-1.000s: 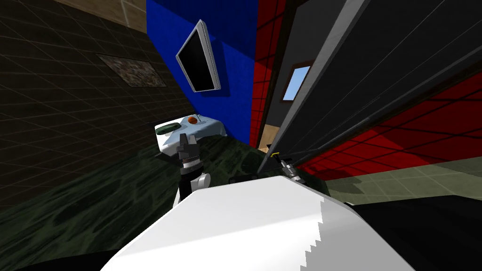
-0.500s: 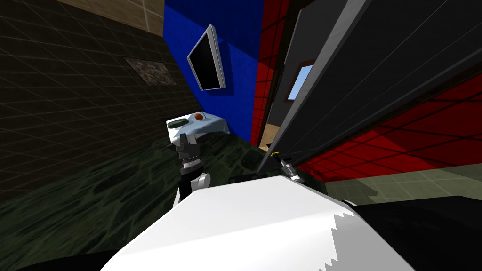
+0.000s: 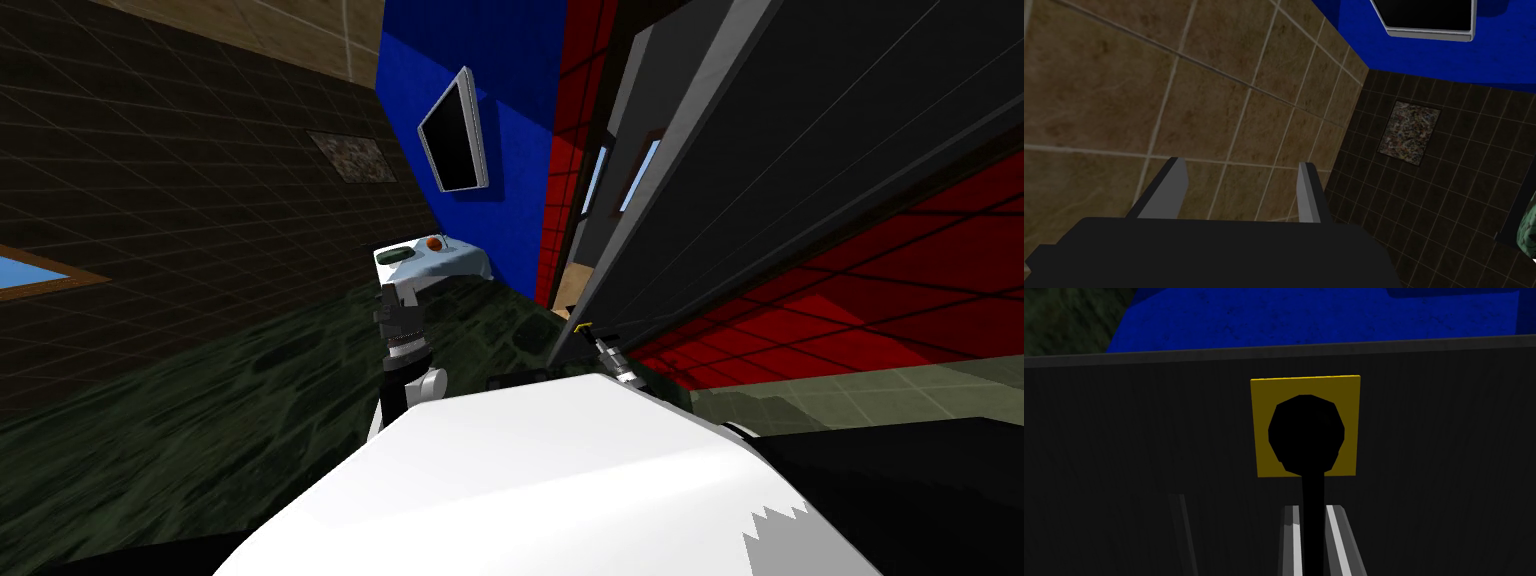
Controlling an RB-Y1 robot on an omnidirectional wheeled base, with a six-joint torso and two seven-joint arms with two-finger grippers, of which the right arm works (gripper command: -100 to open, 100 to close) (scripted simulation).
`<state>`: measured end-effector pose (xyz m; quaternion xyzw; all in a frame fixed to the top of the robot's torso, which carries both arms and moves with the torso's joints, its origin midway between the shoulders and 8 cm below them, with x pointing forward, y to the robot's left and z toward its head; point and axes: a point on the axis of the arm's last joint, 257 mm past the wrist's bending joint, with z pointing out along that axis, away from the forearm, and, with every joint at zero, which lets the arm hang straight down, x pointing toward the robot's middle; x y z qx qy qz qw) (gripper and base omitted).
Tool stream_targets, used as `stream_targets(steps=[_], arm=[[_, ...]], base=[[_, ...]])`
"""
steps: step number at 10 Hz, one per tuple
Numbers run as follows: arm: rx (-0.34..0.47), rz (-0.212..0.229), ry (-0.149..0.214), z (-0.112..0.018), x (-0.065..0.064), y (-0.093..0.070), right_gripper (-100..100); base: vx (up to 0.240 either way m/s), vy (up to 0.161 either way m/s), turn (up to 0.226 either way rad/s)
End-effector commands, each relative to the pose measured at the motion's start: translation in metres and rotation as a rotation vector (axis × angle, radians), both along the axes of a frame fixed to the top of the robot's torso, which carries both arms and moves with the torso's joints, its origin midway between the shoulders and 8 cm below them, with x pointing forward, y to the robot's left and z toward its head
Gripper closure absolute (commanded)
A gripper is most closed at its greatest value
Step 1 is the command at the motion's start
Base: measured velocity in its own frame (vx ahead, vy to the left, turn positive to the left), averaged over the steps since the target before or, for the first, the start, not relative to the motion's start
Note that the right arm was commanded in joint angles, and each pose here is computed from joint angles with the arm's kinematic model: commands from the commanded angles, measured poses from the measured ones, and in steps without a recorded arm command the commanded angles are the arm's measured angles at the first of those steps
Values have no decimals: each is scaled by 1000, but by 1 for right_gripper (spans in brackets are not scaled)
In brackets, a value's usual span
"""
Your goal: Pull the door open
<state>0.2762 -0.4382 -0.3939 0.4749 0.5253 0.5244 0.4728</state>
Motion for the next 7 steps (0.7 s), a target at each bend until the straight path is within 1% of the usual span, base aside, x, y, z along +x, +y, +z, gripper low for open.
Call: stream_targets(steps=[1, 2, 3, 4, 7], arm=[[-1, -1, -3, 1, 1, -1, 100], [0, 1, 0, 0, 0, 0, 100], [0, 2, 2, -1, 1, 1, 100], [0, 2, 2, -1, 1, 1, 100], [0, 4, 0, 0, 2, 0, 100]], base=[[-169, -57, 103], [-73, -24, 28], [-103, -20, 130], [-161, -52, 154], [-207, -70, 146]])
